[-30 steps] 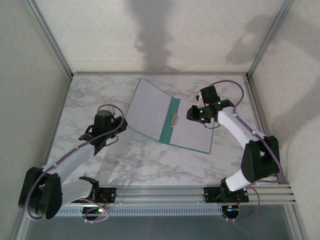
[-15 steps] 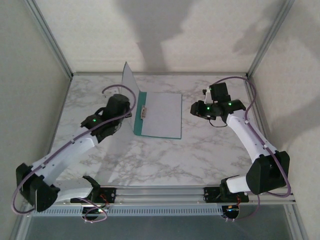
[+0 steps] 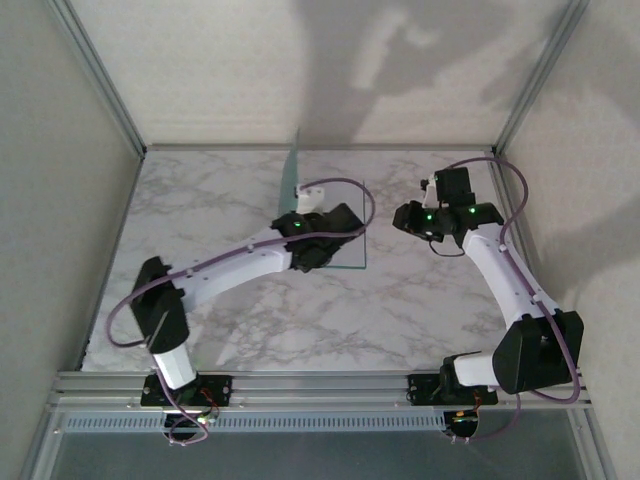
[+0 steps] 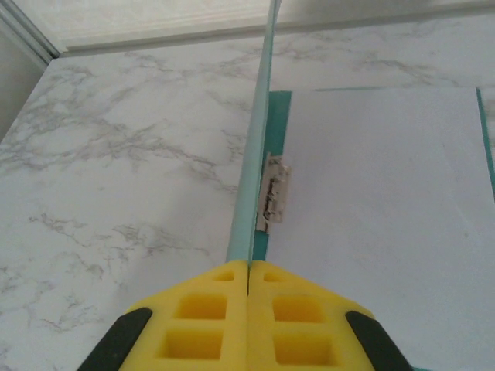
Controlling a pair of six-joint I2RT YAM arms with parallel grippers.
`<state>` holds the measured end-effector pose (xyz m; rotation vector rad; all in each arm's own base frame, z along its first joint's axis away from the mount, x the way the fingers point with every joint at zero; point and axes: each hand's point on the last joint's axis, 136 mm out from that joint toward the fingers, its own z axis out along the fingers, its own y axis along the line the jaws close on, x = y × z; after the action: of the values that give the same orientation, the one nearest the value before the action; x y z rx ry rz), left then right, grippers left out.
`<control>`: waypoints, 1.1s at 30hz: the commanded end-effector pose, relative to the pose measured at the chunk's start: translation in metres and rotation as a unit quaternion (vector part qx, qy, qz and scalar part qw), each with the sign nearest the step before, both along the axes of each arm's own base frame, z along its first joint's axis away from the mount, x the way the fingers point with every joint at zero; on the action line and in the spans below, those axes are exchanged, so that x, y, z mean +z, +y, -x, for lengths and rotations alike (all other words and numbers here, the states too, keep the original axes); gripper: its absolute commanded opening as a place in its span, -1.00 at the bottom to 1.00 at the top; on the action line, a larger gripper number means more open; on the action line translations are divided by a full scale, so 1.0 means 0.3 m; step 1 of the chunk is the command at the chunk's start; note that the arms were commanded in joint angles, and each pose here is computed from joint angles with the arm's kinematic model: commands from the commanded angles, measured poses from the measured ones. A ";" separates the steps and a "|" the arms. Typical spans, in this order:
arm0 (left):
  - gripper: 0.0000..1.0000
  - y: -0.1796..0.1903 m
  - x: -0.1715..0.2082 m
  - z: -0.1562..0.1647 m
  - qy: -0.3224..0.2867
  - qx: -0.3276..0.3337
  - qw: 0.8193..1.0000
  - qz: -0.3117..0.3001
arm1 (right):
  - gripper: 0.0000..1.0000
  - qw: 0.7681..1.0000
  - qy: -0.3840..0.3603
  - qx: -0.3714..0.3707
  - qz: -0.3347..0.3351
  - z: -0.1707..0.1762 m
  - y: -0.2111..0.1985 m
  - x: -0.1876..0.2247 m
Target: Put the files into the folder
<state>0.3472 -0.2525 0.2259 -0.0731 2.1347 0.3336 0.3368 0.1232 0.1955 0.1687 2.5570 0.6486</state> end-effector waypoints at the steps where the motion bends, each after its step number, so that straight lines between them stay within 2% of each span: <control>1: -0.97 -0.013 -0.058 0.023 0.023 0.010 0.998 -0.065 | -0.25 1.000 0.009 -0.012 -0.006 0.017 -0.021 -0.006; 9: -0.72 -0.209 -0.196 0.013 0.063 -0.035 0.995 -0.070 | -0.24 1.000 0.015 -0.023 -0.001 0.010 -0.048 -0.022; 13: -0.35 -0.312 -0.238 0.010 0.077 -0.059 0.994 -0.050 | -0.24 0.999 0.018 -0.027 0.005 0.010 -0.060 -0.035; 17: 0.06 -0.434 -0.238 0.007 0.093 -0.098 0.991 -0.001 | -0.21 0.999 0.017 -0.031 0.006 0.005 -0.071 -0.043; 23: 0.47 -0.562 -0.094 -0.008 0.074 -0.156 0.981 0.088 | -0.12 0.999 -0.002 -0.051 0.018 -0.020 -0.106 -0.035; 27: 0.62 -0.547 0.029 -0.060 0.044 -0.166 0.977 0.131 | 0.00 0.996 -0.028 -0.073 0.040 -0.052 -0.147 -0.022; 30: 0.75 -0.461 0.110 -0.134 0.000 -0.139 0.981 0.135 | 0.23 0.993 -0.059 -0.088 0.060 -0.079 -0.177 -0.011; 33: 0.82 -0.354 0.153 -0.216 -0.028 -0.110 0.981 0.157 | 0.38 0.988 -0.088 -0.103 0.078 -0.105 -0.206 -0.006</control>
<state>0.3858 -0.3929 0.2263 0.0857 2.2049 -0.0905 0.3566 0.0758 0.1821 0.2927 2.4683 0.4517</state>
